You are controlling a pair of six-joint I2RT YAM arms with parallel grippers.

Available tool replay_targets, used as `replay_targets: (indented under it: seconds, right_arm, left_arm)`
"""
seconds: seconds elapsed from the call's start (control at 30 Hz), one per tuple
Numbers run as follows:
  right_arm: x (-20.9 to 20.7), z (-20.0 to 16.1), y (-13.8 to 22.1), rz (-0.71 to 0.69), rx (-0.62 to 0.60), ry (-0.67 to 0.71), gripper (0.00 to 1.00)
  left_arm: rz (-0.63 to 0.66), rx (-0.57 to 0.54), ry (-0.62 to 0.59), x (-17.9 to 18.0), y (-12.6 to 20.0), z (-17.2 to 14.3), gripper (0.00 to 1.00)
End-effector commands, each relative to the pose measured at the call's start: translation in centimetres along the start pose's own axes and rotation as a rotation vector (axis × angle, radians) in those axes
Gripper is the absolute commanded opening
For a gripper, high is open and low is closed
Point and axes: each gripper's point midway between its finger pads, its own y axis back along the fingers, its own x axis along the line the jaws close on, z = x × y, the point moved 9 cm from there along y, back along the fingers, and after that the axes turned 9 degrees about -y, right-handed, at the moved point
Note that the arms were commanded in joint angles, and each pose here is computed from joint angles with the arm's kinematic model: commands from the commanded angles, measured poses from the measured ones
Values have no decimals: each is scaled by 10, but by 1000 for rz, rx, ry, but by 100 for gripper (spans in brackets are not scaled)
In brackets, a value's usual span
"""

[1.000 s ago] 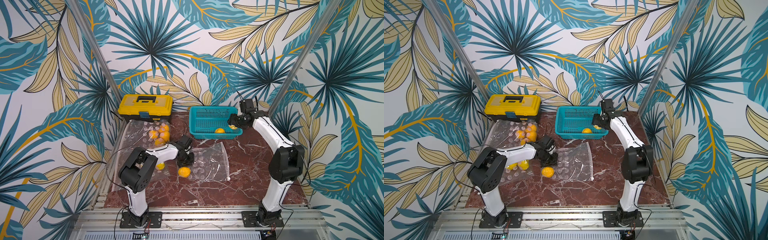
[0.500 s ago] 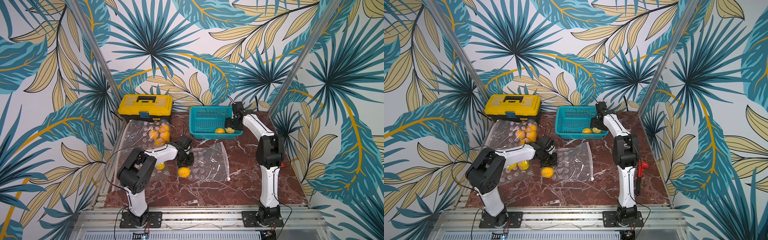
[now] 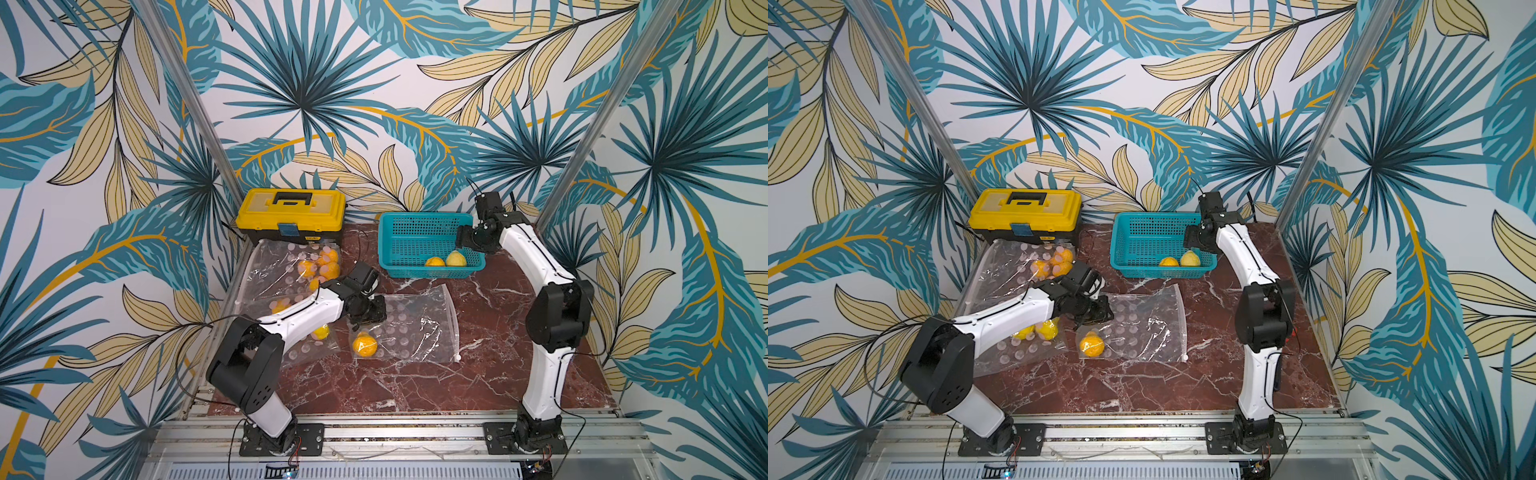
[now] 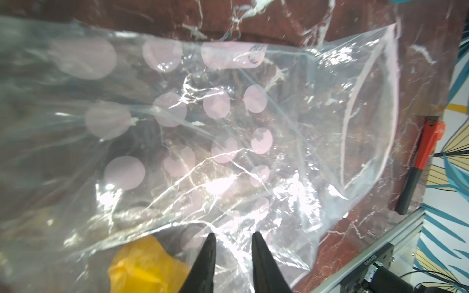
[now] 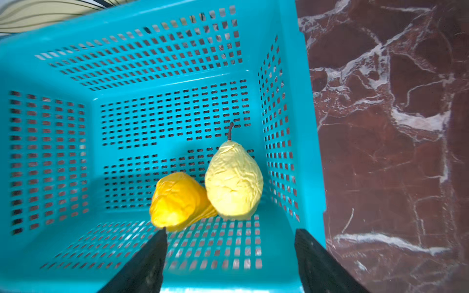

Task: Open the zip-top bag and take out the pear
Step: Place the pear in the basket, then adjust the zipper food storage bag at the center of the board.

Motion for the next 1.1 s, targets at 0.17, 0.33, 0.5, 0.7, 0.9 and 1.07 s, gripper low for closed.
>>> replay_targets:
  seconds: [0.17, 0.33, 0.5, 0.7, 0.9, 1.07]
  right_arm:
    - [-14, -61, 50, 116, 109, -24, 75]
    - [-34, -105, 48, 111, 184, -44, 68]
    - [-49, -144, 23, 117, 292, -65, 57]
    - [-62, -170, -5, 109, 333, -81, 44]
    - [-67, -186, -39, 131, 386, -110, 39]
    - [-63, -192, -53, 199, 426, -139, 37]
  left_arm:
    - [68, -56, 11, 6, 39, -18, 37]
    - [105, -65, 59, 21, 47, -37, 39]
    - [139, -70, 127, 43, 50, -55, 40]
    - [155, -77, 206, 67, 54, -73, 45]
    - [126, -50, 221, 72, 45, -80, 47]
    - [65, -39, 223, 71, 31, -79, 48]
